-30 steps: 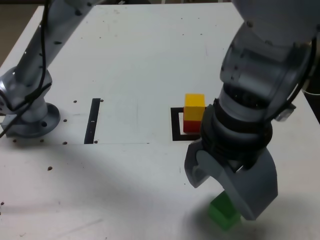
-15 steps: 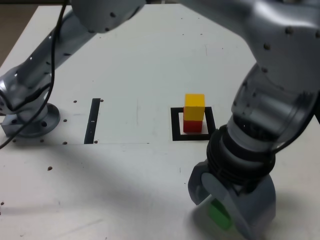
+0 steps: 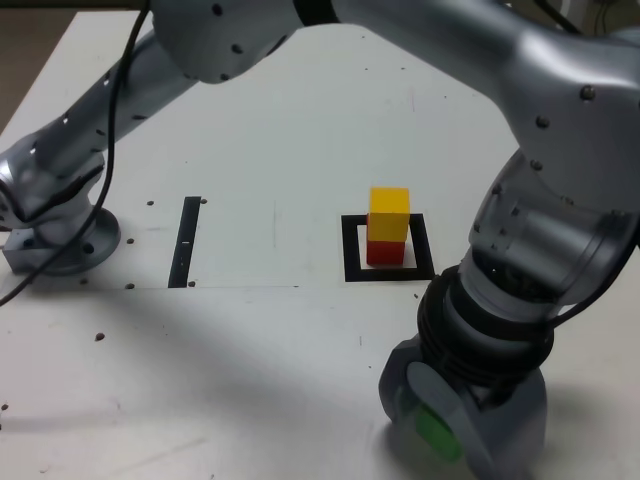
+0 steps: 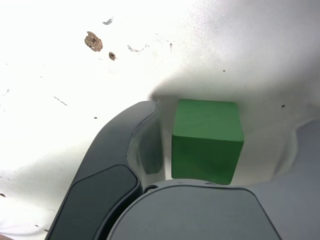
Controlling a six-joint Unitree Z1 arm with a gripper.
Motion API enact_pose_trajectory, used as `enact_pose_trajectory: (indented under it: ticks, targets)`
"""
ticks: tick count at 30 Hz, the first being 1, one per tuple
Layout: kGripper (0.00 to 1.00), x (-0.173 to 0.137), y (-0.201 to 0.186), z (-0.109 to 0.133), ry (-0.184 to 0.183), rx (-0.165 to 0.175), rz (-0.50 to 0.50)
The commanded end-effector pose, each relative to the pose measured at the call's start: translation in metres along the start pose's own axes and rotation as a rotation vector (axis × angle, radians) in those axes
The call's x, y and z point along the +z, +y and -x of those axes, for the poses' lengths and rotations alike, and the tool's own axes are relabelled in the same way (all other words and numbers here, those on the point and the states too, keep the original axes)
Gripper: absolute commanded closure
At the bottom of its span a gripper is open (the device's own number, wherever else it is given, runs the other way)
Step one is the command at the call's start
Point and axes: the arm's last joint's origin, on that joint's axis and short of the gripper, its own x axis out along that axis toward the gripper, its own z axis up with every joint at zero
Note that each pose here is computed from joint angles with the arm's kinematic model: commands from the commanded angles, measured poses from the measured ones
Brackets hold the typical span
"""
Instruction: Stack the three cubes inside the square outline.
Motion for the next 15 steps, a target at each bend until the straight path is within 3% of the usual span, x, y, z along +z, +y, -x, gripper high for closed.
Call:
enact_pose_trajectory:
  ticks: [1,8,15]
  targets:
    - [0.35,0.0024,-0.001,-0.0024,0.001,0.002,0.004]
    - [0.55,0.0047,-0.0019,-0.0024,-0.012,0.014,0.009]
    - [0.58,0.0046,-0.0023,-0.0029,-0.011,0.012,0.009]
